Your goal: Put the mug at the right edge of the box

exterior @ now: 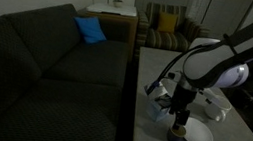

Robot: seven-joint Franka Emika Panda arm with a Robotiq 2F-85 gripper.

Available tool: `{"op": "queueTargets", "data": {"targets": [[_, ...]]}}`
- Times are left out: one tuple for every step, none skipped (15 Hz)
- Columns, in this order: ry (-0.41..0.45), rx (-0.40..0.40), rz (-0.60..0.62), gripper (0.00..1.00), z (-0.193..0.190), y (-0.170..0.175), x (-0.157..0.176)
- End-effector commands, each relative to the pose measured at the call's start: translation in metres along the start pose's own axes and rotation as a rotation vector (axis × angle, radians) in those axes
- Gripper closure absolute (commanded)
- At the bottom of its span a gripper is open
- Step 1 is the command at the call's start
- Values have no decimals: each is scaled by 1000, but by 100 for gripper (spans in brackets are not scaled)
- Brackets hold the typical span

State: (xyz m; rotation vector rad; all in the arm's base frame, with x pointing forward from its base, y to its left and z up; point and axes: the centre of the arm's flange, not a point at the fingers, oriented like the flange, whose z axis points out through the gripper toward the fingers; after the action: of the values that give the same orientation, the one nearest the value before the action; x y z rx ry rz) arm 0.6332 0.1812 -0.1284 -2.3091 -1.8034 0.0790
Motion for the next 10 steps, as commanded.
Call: {"op": "queueTargets", "data": {"targets": [[15, 16, -146, 0, -9, -13, -9], [22, 23, -213, 0, -14, -16, -10], [29, 27, -266, 0, -17, -17, -10], [41, 32, -320, 0, -20, -17, -9], [51, 38, -373, 0, -24, -16, -8], [66, 47, -424, 0, -26, -14, -7], [81, 60, -472, 0, -29, -11, -5], [91, 73, -521, 0, -32, -10, -4], [75, 81, -577, 0, -33, -9, -4], [51, 89, -628, 0, -31, -8, -7]]}}
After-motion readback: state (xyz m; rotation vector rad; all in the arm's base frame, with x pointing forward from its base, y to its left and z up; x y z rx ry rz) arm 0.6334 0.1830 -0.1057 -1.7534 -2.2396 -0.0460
